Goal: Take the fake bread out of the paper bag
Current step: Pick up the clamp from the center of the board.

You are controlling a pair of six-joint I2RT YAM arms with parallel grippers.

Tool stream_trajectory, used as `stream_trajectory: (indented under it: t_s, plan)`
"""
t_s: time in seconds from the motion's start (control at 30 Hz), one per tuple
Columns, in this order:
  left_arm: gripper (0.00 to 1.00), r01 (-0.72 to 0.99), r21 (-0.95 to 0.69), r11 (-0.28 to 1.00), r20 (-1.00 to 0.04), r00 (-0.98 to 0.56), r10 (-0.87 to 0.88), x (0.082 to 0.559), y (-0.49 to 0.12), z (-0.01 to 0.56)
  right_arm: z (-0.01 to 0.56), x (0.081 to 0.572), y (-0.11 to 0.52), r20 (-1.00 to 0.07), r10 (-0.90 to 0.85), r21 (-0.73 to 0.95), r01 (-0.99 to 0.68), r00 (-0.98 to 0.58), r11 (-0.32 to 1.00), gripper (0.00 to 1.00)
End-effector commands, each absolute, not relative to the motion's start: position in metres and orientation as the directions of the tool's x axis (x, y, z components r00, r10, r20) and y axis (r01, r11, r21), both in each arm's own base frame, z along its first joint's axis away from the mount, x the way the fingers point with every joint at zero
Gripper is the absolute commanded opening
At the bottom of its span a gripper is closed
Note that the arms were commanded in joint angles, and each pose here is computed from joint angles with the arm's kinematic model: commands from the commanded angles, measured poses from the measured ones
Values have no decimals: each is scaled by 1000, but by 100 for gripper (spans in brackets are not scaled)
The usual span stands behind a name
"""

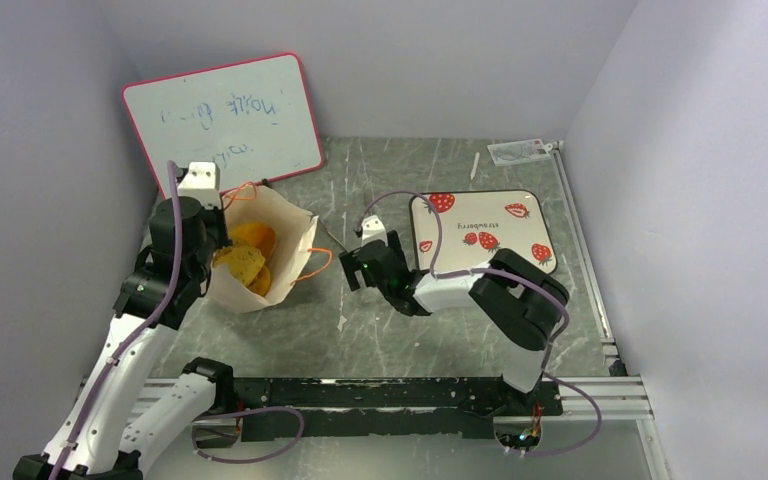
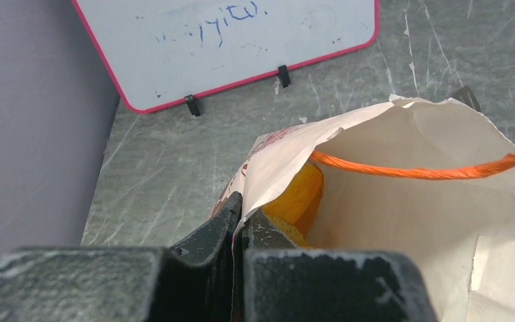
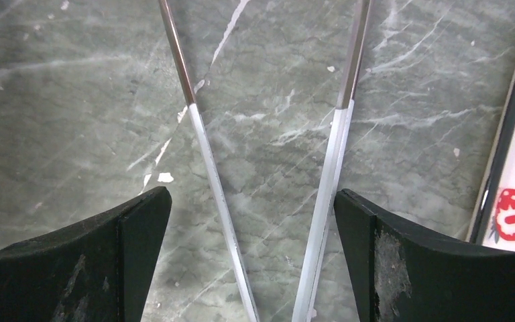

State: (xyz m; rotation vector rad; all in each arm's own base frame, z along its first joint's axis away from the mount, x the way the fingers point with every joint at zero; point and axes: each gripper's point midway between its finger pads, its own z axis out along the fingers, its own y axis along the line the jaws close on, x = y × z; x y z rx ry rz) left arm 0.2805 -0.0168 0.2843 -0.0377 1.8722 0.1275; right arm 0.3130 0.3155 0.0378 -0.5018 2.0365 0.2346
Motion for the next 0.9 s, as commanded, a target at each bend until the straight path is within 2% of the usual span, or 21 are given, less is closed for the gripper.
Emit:
stream_trajectory:
  t_s: [0.0, 0.3, 0.63, 0.73, 0.87]
  plan:
    - [7, -68, 37, 997, -976, -218, 21, 288, -22, 304, 31, 318, 321, -883, -229, -35, -431, -409, 902, 97]
    - [7, 110, 82, 991, -968, -228, 105, 287, -47, 291, 2, 311, 320, -865, -227, -10, -437, -447, 900, 96]
    - [7, 158, 140, 978, -951, -253, 177, 286, -50, 280, -16, 307, 315, -851, -231, -7, -430, -472, 903, 88]
    - [7, 150, 165, 975, -946, -256, 200, 285, -46, 280, -18, 310, 317, -854, -234, -12, -432, -465, 902, 82]
    - [7, 145, 191, 971, -936, -270, 224, 285, -42, 275, -19, 312, 321, -859, -233, -8, -442, -457, 897, 62]
